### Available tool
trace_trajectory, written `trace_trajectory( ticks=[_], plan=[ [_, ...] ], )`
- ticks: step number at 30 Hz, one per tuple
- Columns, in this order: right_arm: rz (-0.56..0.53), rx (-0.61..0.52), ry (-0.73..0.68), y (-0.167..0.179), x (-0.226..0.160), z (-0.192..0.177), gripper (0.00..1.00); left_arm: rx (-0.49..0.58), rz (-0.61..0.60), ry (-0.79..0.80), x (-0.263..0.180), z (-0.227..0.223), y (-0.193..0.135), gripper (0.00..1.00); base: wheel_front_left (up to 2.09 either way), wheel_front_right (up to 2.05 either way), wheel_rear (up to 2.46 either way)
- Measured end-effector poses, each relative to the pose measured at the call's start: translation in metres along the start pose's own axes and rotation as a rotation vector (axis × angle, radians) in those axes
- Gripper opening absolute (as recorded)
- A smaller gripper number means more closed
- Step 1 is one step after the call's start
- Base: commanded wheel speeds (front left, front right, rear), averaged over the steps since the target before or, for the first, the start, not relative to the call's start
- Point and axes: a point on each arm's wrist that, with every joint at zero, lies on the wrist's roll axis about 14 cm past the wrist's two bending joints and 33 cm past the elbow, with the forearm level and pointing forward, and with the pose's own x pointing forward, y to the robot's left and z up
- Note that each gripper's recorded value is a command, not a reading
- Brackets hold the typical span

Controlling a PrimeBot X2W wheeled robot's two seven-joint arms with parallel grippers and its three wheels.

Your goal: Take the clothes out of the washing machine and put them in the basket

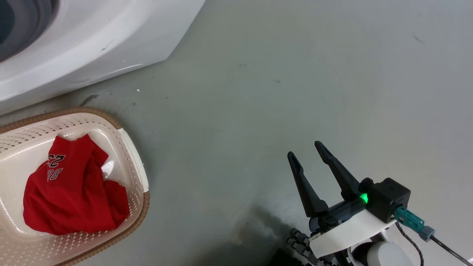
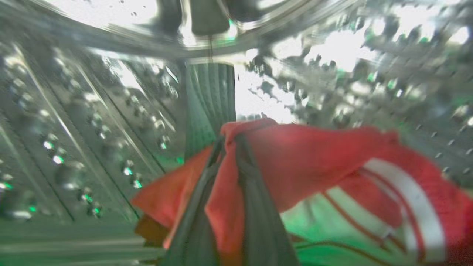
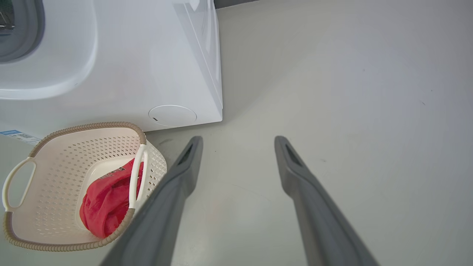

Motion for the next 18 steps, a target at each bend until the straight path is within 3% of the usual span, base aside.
trace_trajectory(
  ticks=[8,13,18],
  plan=[
    [0.002,-0.008,-0.068,-0.002,-0.003,0.020,1.00,0.035,0.006,-0.276,-0.030,0.041,0.000,0.00,0.00,0.00,0.00],
    [0.013,-0.013,-0.137,0.000,-0.012,0.043,1.00,0.041,-0.002,-0.426,-0.072,0.054,0.003,0.00,0.00,0.00,0.00],
    [0.021,-0.008,-0.187,0.002,-0.028,0.059,1.00,0.020,-0.001,-0.447,-0.111,0.049,0.010,0.00,0.00,0.00,0.00]
  ],
)
